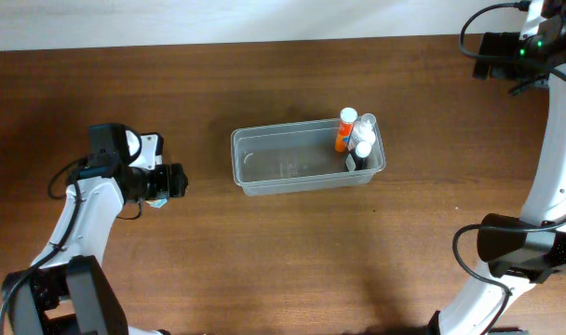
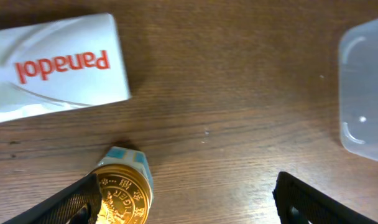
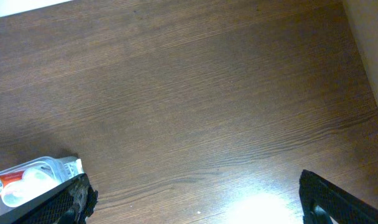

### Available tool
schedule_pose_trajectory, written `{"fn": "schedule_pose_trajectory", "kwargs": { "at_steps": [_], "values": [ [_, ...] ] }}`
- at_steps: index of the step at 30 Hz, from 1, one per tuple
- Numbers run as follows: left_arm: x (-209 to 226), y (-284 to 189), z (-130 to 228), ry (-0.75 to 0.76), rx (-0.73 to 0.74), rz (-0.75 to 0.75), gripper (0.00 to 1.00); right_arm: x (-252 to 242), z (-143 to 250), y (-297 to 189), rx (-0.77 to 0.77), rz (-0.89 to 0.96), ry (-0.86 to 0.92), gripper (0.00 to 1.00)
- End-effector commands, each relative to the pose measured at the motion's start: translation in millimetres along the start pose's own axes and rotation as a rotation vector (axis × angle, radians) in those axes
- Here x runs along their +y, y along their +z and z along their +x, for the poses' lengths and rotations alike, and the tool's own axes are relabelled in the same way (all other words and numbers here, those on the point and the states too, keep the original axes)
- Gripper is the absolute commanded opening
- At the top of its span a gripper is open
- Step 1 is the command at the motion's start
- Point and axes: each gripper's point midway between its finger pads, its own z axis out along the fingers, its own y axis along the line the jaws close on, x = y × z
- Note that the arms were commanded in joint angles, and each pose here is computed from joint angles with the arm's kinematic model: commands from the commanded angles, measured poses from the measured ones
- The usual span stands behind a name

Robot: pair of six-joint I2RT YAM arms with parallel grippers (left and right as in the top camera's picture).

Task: Pack container
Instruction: 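Move the left gripper over the gold tin beside the Panadol box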

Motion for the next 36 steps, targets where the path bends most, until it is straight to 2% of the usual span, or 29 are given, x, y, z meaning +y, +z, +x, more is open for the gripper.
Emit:
{"fn": "schedule_pose_trajectory", "kwargs": {
  "at_steps": [1, 20, 27, 36],
  "values": [
    [18.1, 9.4, 12.0, -0.067, 0.058, -0.086, 0.89, -3.0, -3.3, -6.1, -0.021, 0.009, 0.016, 0.98],
    [26.4, 0.4, 2.8, -0.070, 0.051, -0.140, 0.89, -3.0, -3.3, -6.1, -0.021, 0.009, 0.016, 0.98],
    [46.0, -5.1, 2.6, -0.067, 0.056, -0.258, 0.90, -3.0, -3.3, -6.1, -0.021, 0.009, 0.016, 0.98],
    [48.8, -1.9, -2.8, -0.064, 0.037, -0.267, 0.89, -3.0, -3.3, -6.1, -0.021, 0.009, 0.016, 0.98]
  ]
}}
